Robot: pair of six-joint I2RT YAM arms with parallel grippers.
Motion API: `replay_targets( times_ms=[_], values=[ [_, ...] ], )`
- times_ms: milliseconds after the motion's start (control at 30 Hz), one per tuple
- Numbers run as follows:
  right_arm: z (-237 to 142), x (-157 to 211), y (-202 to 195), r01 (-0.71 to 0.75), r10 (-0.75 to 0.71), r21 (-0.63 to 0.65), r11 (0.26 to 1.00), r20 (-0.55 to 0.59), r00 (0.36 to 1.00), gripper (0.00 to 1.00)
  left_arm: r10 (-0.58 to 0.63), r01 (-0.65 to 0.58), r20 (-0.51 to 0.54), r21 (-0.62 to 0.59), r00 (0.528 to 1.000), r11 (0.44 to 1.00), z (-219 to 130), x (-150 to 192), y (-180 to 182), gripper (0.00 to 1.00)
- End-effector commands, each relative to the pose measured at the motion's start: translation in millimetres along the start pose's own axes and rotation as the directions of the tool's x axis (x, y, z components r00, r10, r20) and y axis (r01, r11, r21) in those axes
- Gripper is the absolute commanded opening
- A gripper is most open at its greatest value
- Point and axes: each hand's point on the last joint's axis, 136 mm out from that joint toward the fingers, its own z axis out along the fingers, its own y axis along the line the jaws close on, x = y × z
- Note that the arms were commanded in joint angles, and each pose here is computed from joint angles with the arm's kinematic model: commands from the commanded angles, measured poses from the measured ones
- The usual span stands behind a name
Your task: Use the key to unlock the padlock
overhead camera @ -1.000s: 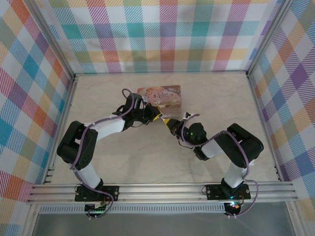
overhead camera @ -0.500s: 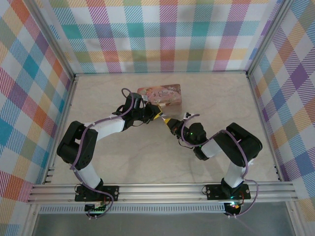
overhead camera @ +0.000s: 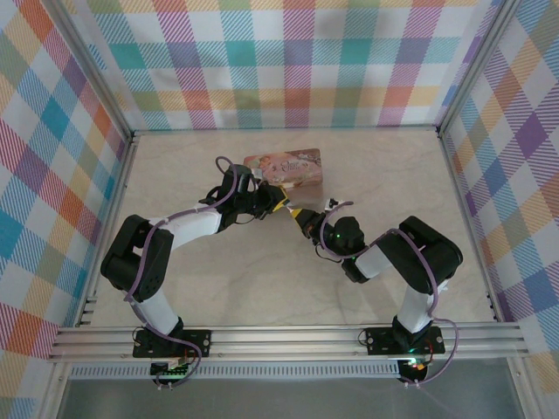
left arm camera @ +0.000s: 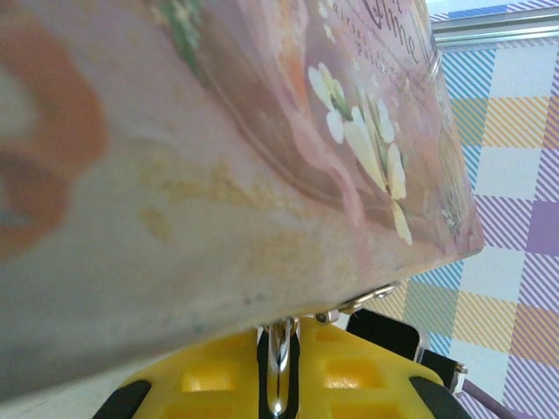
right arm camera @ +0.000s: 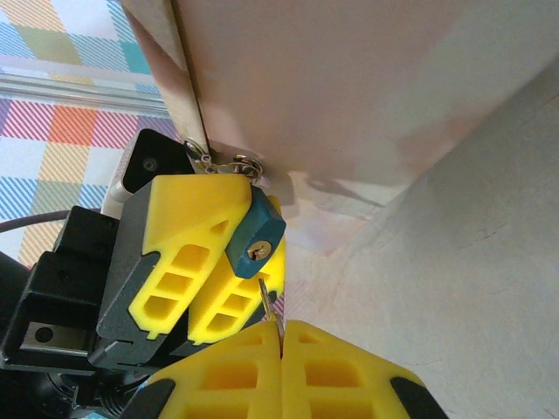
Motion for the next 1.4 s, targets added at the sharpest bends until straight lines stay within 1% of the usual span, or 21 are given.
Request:
replay_targets(
  times_ms=[0,367,700,1100,1267,1367],
  values=[
    [5.6,-4.6,19.4,0.010,-0.008,-0.071,0.997,0.025,1.000,0.00,0.035,-0.033,-0.014,0.122,0.999,0.992,-9.2,5.8,-36.9,0.12],
    [4.3,-8.8,21.9,0.022,-0.018,-0.073,0.997,0.048,0.999,0.00,0.031,-0.028,-0.020,0.129,0.999,0.991,-8.5,7.0,-36.3,0.12],
    [9.4,-9.3,29.8,0.031,-0.027,-0.096,0.995,0.042,0.999,0.00,0.026,-0.022,-0.028,0.131,0.999,0.991,-7.7,9.2,-34.9,0.12],
    [16.7,-12.0,27.7,-0.066,0.070,-0.098,0.993,0.033,0.997,0.00,0.037,-0.029,-0.049,0.163,0.998,0.986,-6.0,15.1,-41.4,0.12],
    [11.5,-16.0,38.7,-0.032,0.038,-0.121,0.992,0.049,0.998,0.00,0.039,-0.031,-0.044,0.165,0.998,0.986,-7.6,15.0,-41.8,0.12],
    [6.4,-14.5,36.1,-0.030,0.036,-0.113,0.993,0.049,0.998,0.00,0.035,-0.027,-0.047,0.164,0.998,0.986,-6.0,14.8,-41.0,0.12]
  ],
)
